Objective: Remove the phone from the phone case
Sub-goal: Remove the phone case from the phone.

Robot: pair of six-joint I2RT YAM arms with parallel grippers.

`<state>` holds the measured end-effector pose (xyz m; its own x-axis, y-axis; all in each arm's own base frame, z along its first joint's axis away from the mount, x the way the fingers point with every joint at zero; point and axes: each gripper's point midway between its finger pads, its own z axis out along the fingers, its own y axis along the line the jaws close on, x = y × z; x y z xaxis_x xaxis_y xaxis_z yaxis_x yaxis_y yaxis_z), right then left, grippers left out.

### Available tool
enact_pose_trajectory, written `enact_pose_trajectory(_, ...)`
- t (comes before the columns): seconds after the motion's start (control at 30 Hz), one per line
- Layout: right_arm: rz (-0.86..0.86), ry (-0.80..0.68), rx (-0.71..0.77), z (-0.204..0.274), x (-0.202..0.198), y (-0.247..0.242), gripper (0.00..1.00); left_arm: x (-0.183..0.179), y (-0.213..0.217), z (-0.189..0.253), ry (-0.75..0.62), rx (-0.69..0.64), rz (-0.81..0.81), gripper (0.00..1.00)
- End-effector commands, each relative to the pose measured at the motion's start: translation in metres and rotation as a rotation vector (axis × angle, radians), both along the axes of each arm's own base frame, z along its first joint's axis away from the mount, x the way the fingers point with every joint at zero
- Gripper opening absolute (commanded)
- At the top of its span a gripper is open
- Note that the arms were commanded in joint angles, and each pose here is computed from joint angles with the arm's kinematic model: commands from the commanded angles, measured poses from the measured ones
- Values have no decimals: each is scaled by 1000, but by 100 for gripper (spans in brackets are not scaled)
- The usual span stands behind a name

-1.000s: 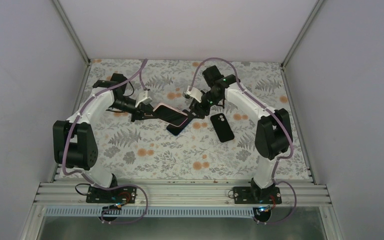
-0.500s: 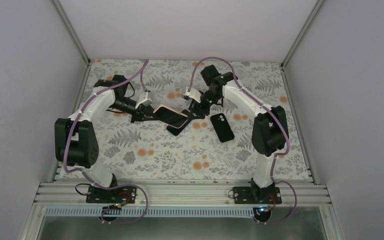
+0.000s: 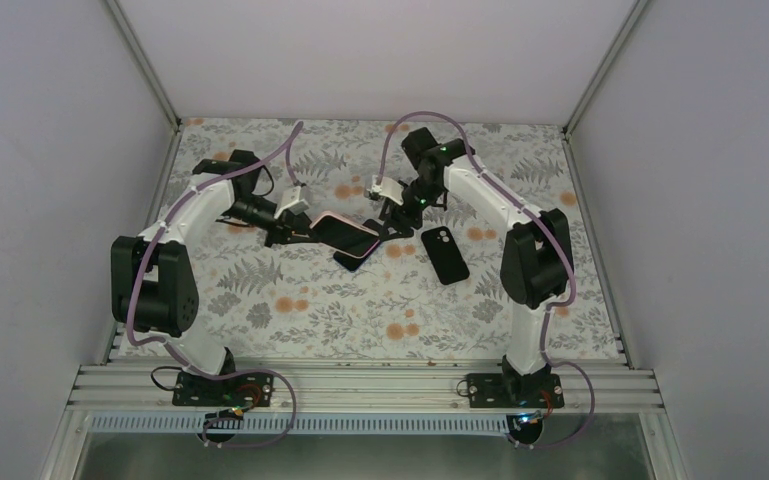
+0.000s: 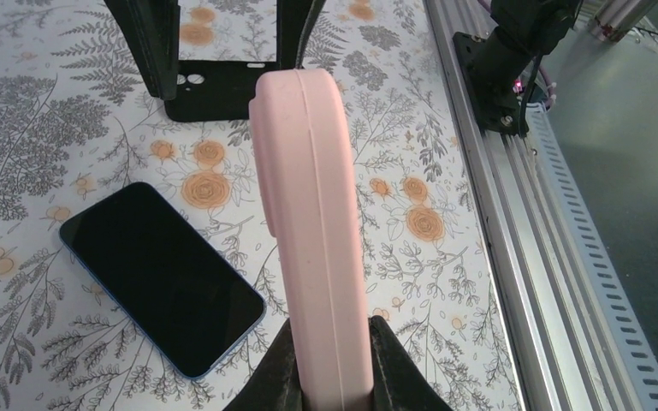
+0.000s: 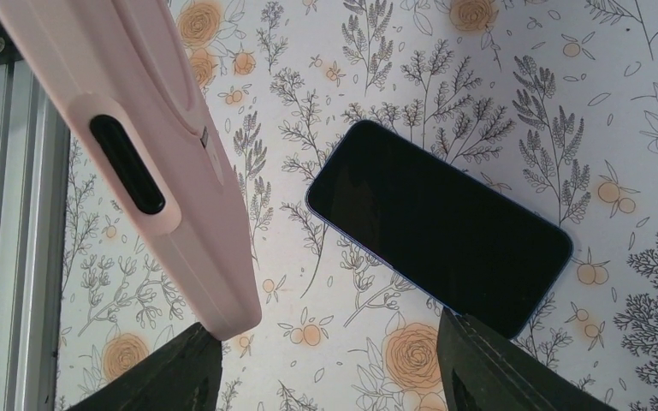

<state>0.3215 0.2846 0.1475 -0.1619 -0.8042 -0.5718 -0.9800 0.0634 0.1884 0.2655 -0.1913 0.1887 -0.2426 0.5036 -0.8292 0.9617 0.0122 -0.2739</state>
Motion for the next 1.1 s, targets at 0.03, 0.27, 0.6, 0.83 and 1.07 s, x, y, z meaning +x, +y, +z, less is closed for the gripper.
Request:
enact_pose_trajectory(0.03, -47, -210, 46, 20, 60, -2, 64, -35, -20, 27, 80, -124, -84, 2)
enact_pose_trajectory(0.27, -45, -219, 42, 21, 64, -3, 65, -36, -21, 26, 82, -117, -89, 2)
enact_pose_trajectory(0.6, -31, -217, 29, 23, 61, -7, 67, -36, -22, 25, 81, -117, -92, 2)
enact_pose_trajectory(0.83, -19, -202, 24, 20, 59, -7, 68, -36, -22, 26, 80, -116, -93, 2)
enact_pose_trajectory(1.07, -5, -190, 21, 20, 55, -8, 70, -34, -22, 24, 82, -112, -92, 2)
